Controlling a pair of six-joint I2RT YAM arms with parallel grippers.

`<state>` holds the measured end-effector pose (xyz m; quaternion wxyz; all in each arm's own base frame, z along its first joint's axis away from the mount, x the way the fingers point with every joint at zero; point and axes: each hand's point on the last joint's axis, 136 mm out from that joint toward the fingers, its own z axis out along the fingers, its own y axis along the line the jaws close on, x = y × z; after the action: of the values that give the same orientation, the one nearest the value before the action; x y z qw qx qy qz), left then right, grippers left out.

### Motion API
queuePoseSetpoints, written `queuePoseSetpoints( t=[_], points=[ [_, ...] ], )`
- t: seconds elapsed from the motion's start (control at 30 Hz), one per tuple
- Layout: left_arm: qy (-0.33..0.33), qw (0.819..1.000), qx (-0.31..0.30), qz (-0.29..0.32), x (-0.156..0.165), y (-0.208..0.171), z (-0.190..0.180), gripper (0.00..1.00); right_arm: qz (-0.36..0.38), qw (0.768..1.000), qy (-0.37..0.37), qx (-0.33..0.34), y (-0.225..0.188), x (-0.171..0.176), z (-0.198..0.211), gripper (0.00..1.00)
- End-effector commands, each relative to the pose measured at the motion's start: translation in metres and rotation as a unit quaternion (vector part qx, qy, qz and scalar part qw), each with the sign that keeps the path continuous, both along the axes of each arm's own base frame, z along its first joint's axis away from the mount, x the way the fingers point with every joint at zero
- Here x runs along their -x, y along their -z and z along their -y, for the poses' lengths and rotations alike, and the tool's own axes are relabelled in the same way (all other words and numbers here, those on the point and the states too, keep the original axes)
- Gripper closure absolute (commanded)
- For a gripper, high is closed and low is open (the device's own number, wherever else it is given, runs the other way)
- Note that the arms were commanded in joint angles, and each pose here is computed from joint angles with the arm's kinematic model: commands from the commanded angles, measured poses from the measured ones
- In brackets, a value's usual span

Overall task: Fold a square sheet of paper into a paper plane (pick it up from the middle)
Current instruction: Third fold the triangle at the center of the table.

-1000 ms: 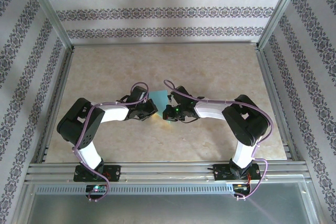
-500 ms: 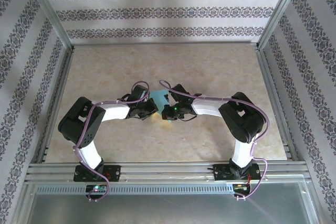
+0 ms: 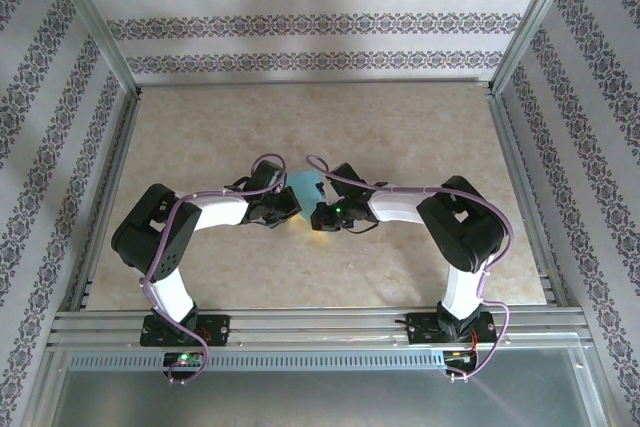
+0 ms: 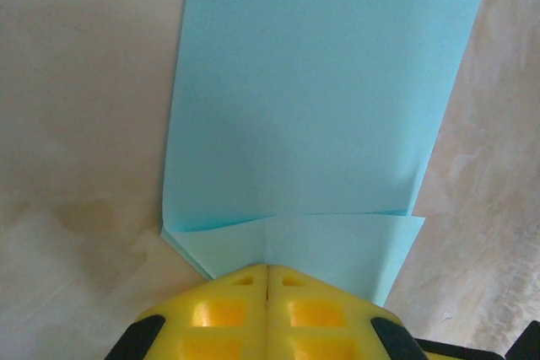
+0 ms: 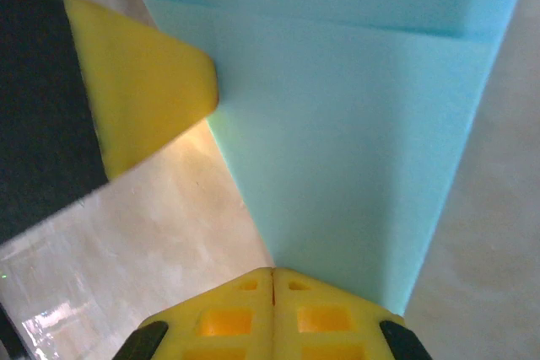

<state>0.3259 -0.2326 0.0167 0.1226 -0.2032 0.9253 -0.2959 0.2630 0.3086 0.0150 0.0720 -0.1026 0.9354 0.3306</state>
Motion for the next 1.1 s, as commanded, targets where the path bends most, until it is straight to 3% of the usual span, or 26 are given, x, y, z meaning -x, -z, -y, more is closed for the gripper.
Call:
queuePoseSetpoints(
  t=[0.0,0.27,0.5,0.83,1.07],
  points=[
    [-0.017,0.991,-0.103,-0.088,0.039,0.049,-0.041,0.95,-0.024,0.999,-0.006,0.048,0.023,0.028,0.033,0.99],
    [-0.01,0.991,-0.098,-0.088,0.037,0.048,-0.038,0.95,0.006,0.999,-0.015,0.029,0.008,0.041,0.043,0.99],
    [0.016,0.995,-0.069,-0.069,0.025,0.031,-0.021,0.95,0.105,0.994,-0.028,-0.018,-0.056,0.011,0.02,0.98],
    [0.029,0.996,-0.056,-0.06,0.023,0.023,-0.015,0.94,0.065,0.997,-0.012,0.03,-0.02,-0.012,0.009,0.99],
    [0.058,0.998,-0.027,-0.006,0.004,-0.015,0.002,0.93,0.008,0.998,0.008,0.057,0.01,-0.003,0.018,1.0]
  ],
)
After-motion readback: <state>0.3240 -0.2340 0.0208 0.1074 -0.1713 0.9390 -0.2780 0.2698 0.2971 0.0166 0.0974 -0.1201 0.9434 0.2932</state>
